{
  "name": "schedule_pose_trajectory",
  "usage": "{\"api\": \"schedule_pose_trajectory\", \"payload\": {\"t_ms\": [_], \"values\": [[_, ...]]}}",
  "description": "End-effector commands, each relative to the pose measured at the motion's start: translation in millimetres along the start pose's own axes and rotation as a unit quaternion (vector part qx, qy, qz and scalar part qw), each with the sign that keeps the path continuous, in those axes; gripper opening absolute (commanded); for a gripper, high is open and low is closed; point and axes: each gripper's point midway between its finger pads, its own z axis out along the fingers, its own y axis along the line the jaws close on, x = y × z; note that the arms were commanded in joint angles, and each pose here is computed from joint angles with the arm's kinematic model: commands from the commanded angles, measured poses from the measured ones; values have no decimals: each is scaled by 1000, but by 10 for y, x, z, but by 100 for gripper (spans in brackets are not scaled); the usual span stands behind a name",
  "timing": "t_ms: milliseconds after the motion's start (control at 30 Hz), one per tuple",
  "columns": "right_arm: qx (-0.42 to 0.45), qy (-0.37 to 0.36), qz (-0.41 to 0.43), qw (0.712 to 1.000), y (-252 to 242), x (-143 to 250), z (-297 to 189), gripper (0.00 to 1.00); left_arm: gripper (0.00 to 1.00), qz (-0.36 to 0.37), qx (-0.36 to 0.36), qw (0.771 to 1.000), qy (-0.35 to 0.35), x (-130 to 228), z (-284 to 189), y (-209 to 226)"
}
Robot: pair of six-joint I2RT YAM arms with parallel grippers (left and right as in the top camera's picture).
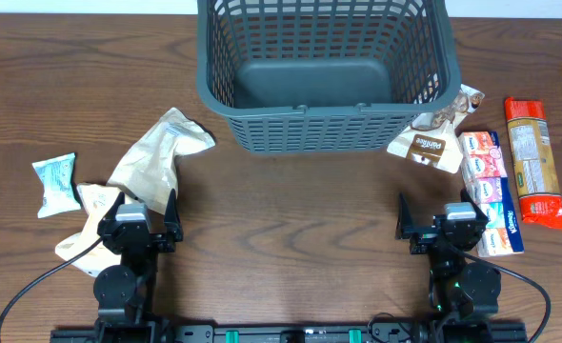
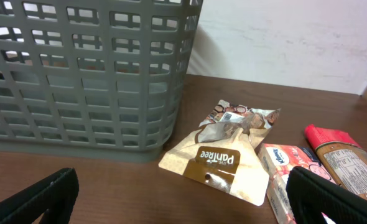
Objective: Pack container
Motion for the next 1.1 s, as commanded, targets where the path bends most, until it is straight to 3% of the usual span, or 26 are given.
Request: {"api": "schedule_pose_trajectory", "payload": {"t_ms": [0, 100, 367, 500, 933, 1067], "values": [[-5, 0, -1, 1000, 16, 18, 2, 99, 81, 1, -11, 999, 31, 193, 11, 34], [-5, 2, 7, 1000, 17, 26, 2, 99, 81, 1, -11, 999, 31, 193, 11, 35], [7, -2, 122, 992, -26, 0, -2, 99, 81, 1, -11, 999, 29, 185, 11, 36], [10, 8, 127, 992, -42, -26, -23, 99, 81, 1, -12, 999, 31, 192, 12, 37], [65, 189, 111, 974, -316, -537, -384, 99, 81, 1, -12, 999, 33, 199, 13, 37], [35, 250, 74, 965, -265, -726, -432, 99, 81, -7, -12, 999, 32, 199, 13, 37]]}}
